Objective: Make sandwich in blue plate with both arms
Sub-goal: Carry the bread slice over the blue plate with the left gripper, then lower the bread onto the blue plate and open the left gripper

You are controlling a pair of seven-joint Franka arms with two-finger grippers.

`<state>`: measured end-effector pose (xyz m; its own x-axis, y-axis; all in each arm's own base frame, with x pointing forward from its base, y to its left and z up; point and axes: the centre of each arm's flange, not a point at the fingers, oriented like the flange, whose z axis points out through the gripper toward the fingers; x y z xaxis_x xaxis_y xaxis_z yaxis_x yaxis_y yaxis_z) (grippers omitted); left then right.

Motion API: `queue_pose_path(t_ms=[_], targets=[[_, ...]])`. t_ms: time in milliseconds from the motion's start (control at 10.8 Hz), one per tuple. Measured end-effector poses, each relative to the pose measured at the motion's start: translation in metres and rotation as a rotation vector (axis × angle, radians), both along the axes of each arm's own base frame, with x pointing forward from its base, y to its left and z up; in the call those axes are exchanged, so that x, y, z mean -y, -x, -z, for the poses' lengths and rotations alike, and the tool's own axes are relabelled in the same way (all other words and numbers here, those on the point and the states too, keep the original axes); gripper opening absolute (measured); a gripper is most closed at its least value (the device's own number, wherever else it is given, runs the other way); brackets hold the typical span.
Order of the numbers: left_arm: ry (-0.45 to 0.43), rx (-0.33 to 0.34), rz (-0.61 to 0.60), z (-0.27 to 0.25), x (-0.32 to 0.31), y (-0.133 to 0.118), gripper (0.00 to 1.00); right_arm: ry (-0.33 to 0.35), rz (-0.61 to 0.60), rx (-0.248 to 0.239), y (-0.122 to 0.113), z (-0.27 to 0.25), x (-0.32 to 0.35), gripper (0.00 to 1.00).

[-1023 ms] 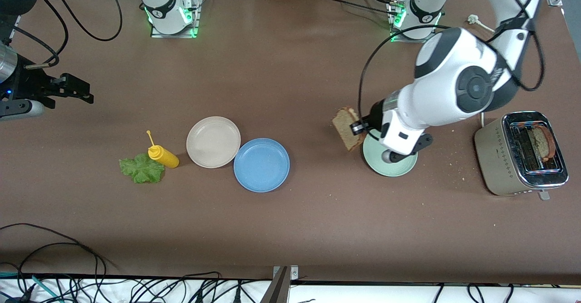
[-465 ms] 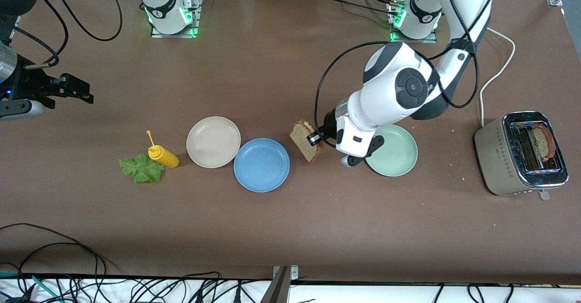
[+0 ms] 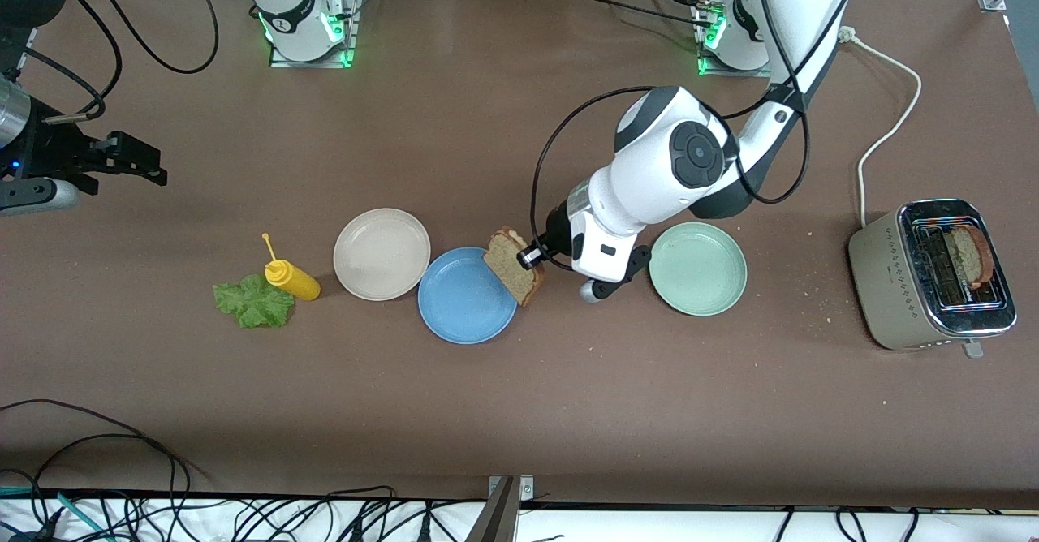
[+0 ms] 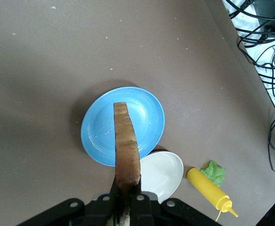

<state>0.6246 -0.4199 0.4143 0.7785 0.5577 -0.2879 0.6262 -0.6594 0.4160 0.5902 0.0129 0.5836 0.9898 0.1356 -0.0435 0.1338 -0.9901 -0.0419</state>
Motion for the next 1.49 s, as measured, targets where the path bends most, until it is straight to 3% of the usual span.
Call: queue_pose_path(t_ms=[744,1488], targets=[[0.071,0.089,-0.034,0.057,0.051,0.028,0.09,0.000,0.001,0.000,0.000,0.000,0.000,1.00],[0.009,0.205,0.002,0.145,0.082,0.045,0.09,0.000,0.001,0.002,0.000,0.000,0.001,1.00]])
